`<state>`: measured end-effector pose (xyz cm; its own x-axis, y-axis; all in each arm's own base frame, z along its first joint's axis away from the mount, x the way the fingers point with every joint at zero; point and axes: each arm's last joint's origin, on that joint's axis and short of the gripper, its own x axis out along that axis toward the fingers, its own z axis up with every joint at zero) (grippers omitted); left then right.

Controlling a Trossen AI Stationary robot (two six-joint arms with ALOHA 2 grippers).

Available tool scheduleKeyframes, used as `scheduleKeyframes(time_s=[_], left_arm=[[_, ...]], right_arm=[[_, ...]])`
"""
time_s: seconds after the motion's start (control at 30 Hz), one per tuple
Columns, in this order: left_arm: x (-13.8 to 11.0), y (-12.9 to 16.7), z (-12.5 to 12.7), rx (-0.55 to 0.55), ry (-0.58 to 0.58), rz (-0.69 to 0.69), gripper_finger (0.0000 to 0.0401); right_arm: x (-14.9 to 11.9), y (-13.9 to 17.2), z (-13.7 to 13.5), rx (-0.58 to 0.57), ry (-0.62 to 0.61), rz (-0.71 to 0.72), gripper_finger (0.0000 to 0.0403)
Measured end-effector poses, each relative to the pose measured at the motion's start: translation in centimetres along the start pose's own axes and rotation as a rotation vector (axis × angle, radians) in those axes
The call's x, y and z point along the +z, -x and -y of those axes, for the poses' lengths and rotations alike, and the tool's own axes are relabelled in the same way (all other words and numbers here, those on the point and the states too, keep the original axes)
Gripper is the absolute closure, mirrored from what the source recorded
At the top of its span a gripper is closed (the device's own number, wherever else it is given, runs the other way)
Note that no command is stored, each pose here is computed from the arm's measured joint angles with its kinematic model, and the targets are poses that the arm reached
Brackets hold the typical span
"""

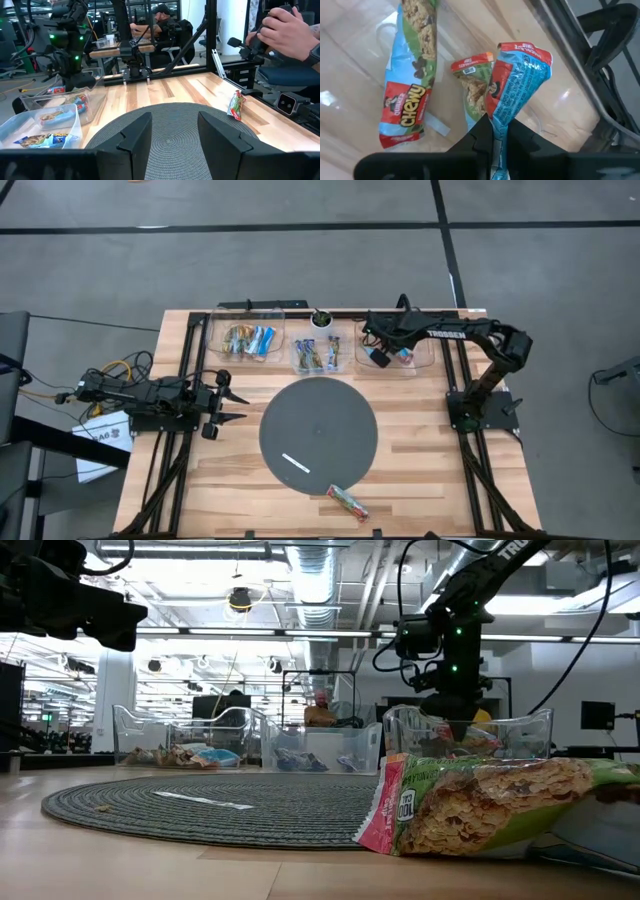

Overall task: Pick and place Granola Bars by type
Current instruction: Put the red granola bar into the right transparent bin

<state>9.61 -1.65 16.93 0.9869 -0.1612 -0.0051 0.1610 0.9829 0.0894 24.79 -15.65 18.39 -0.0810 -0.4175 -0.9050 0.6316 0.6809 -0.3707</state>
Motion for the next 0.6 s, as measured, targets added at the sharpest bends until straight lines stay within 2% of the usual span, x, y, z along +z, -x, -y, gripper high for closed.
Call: scheduleKeyframes(time_s=[0.2, 0.6], left_arm=[[0.00, 0.00, 0.00, 0.001, 0.000, 0.000, 0.0247], [0.00, 0.00, 0.00, 0.001, 0.000, 0.000, 0.0247]], right_arm=[[-0.16, 0.01, -0.16, 0.057, 0.008, -0.021, 0.0361], [-0.20, 0.27, -0.47, 0.050, 0.017, -0.011, 0.0310]])
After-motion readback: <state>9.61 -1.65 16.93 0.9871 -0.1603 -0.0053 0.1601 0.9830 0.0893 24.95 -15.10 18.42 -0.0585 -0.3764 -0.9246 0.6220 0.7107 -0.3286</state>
